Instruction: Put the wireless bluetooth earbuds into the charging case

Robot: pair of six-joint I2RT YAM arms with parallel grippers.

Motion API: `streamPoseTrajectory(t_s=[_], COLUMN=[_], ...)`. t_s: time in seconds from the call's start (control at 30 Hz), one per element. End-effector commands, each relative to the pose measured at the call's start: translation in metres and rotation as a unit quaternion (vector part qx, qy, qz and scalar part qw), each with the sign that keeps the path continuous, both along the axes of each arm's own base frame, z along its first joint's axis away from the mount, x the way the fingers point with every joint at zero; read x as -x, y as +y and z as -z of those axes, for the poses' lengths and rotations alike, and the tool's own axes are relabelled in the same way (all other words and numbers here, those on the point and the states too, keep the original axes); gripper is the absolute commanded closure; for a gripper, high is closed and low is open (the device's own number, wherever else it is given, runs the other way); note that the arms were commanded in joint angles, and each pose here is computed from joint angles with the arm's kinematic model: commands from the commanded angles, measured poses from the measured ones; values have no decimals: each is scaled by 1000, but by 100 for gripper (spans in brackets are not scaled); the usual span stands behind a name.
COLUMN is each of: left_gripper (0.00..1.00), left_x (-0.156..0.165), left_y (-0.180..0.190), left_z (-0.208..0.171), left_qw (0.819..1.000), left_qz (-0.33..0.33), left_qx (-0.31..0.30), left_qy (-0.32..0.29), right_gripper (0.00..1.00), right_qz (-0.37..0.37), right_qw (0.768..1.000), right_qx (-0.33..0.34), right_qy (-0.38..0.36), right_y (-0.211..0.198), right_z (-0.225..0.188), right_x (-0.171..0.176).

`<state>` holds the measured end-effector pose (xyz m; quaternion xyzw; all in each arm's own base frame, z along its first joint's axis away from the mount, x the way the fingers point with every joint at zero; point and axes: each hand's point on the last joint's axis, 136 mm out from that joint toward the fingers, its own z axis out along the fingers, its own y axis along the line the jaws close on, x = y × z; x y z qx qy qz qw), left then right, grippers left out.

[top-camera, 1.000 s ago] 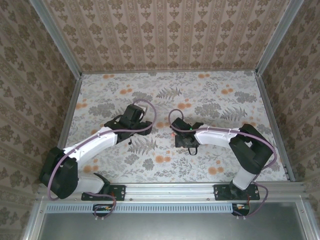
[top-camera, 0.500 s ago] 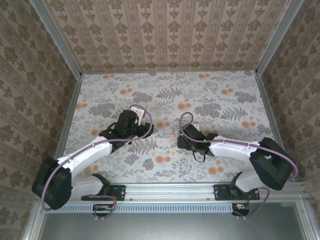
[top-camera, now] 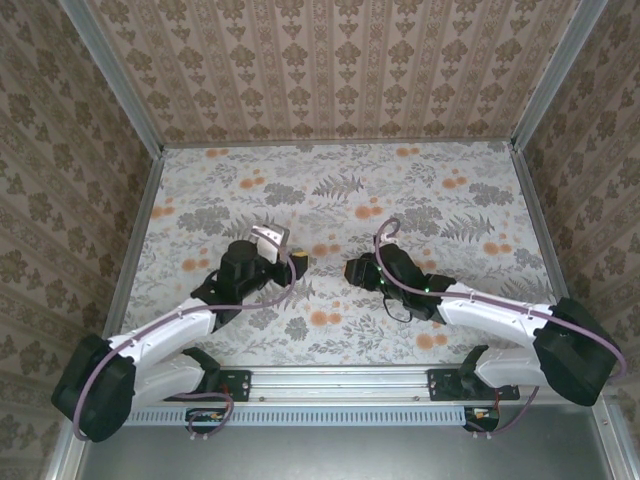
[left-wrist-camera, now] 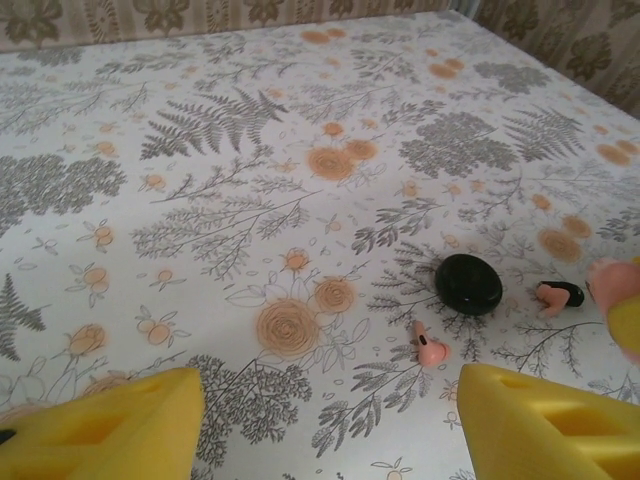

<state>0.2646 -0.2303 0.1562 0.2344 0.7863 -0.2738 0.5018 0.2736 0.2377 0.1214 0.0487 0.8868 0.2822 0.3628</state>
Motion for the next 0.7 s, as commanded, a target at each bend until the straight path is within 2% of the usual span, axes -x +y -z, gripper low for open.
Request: streamPoseTrajectory(t_s=[0.0, 0.23, 0.43, 0.67], left_gripper=[33, 40, 42, 43], left_x=[4, 23, 45, 68], left_y=[-10, -10, -33, -57], left_z=[-30, -42, -41, -46], left_qw=[996, 979, 966, 945], left_qz=[31, 62, 138, 189], left_qx=[35, 75, 61, 60], left_qy=[-69, -178, -211, -262], right_gripper=[45, 44, 44, 44], right_qz=[-2, -24, -46, -88], right_qw=[999, 994, 988, 972], right_qx=[-42, -85, -126, -203], right_qy=[-35, -66, -76, -84], right_y=[7, 21, 31, 48], right_z=[-26, -47, -63, -83], right_x=[-2, -7, -10, -3])
